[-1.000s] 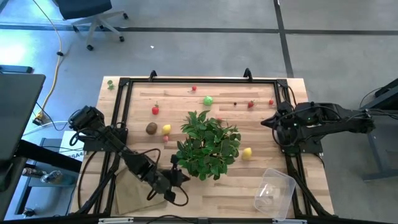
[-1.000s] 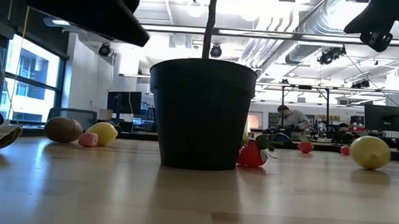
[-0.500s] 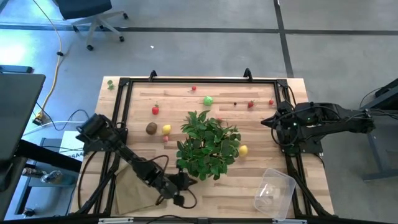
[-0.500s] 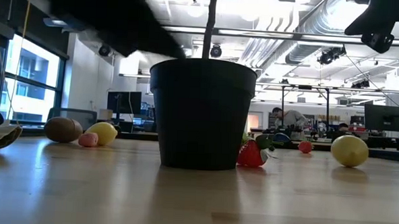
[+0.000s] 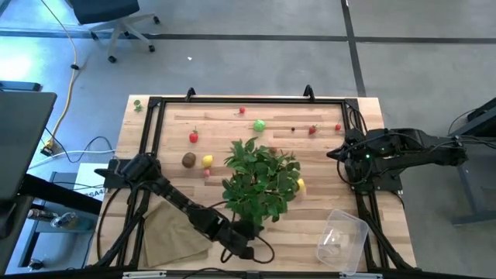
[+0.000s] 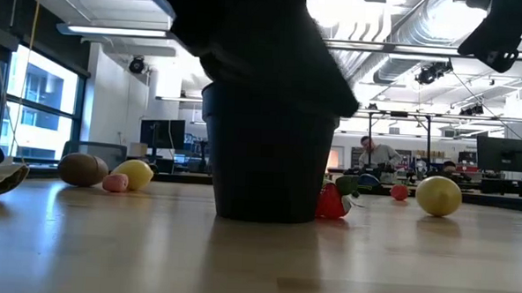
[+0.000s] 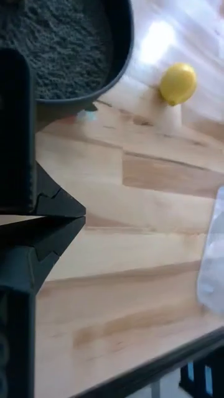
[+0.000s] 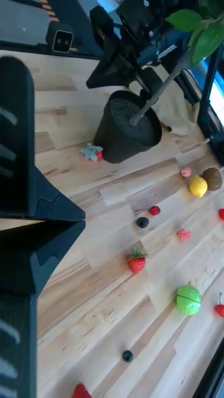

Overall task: Pick and placing Produce into tupperware
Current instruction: Move the plant from the center of the table to the top right of the table

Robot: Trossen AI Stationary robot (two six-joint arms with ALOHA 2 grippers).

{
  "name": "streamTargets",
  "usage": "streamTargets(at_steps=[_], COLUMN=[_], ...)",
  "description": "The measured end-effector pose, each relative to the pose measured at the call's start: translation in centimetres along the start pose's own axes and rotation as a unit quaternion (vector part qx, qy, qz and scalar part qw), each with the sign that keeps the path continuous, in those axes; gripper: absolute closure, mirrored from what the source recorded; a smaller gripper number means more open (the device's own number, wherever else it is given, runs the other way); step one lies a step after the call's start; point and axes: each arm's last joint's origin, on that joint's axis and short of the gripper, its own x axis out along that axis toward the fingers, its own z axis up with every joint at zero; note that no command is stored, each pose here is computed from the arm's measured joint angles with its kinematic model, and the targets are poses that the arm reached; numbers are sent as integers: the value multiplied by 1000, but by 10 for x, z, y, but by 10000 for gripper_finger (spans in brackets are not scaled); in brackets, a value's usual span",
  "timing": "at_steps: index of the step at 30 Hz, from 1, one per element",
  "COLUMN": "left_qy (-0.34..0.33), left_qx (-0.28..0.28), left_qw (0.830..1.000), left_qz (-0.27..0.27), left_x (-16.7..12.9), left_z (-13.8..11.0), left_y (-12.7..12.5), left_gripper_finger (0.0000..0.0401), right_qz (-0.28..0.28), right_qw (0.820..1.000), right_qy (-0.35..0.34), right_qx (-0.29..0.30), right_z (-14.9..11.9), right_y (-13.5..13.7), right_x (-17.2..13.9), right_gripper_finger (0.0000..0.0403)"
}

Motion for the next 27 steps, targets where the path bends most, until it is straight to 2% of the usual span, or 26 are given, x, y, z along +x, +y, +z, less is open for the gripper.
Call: streamTargets(at_steps=[6, 15, 20, 27], left_qy=[18, 18, 19, 23], left_qx=[-22, -52, -72, -91], left_qw=[998, 994, 990, 985], left_qz=[49, 93, 119, 144], left_x=[-1, 0, 7, 19], left_z=[-5, -8, -5, 0], left_y=[5, 11, 24, 44], left_gripper_finger=[401, 401, 401, 401], right_qz=[0, 0, 24, 20], right_qw=[1000, 1000, 1000, 999], right_qy=[0, 0, 8, 36], right_qx=[0, 0, 1, -2], right_z=[0, 0, 1, 2], right_y=[0, 0, 3, 5], right_x=[0, 0, 2, 11], right_gripper_finger=[403, 403, 403, 403])
